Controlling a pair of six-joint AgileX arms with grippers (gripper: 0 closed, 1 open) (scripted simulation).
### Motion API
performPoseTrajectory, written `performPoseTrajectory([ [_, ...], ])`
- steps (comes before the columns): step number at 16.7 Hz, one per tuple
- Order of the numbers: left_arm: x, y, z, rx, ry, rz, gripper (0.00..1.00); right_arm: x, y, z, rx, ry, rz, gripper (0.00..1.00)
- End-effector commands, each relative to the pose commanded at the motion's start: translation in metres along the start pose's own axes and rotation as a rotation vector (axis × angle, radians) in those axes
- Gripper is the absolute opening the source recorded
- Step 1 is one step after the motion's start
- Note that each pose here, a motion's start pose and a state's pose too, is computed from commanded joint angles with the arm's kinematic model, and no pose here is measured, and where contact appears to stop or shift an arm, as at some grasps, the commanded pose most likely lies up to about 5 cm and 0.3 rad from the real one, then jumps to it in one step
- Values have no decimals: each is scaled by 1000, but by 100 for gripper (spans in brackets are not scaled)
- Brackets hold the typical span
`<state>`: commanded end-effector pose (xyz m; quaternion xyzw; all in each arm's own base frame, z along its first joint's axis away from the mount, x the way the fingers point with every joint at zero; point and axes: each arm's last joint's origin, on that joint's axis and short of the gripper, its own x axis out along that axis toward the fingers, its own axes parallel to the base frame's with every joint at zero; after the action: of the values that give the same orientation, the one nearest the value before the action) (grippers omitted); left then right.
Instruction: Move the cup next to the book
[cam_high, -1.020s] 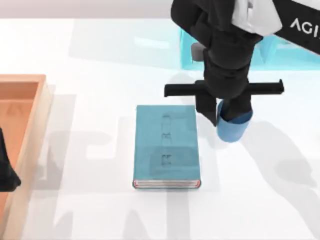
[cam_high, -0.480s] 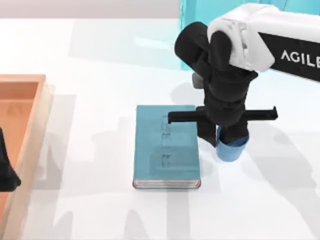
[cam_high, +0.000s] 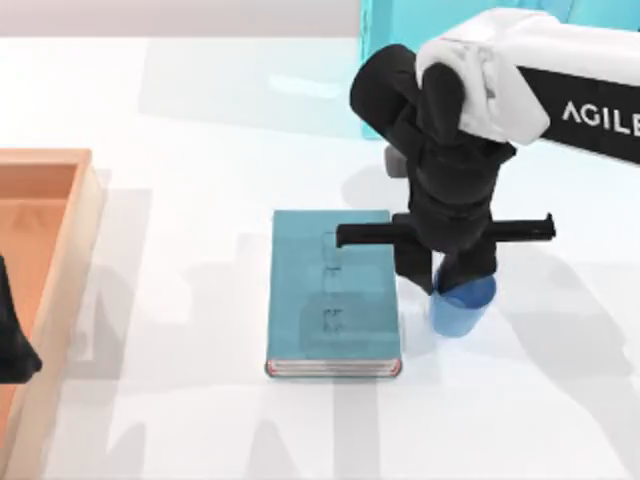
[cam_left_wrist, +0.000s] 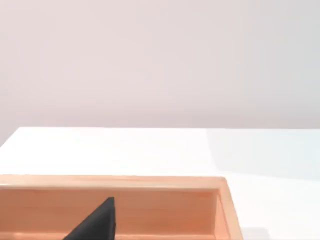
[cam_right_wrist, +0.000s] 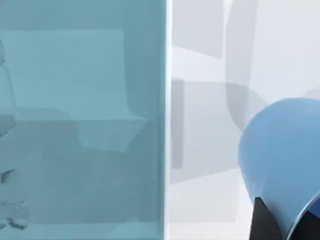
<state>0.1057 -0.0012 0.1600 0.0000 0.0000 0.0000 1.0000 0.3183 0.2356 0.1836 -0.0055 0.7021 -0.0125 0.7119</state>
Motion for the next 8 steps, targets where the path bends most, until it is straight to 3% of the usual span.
performPoseTrajectory([
  [8,0,0,0,0,0,0,100,0,0,0,0,0,0,90],
])
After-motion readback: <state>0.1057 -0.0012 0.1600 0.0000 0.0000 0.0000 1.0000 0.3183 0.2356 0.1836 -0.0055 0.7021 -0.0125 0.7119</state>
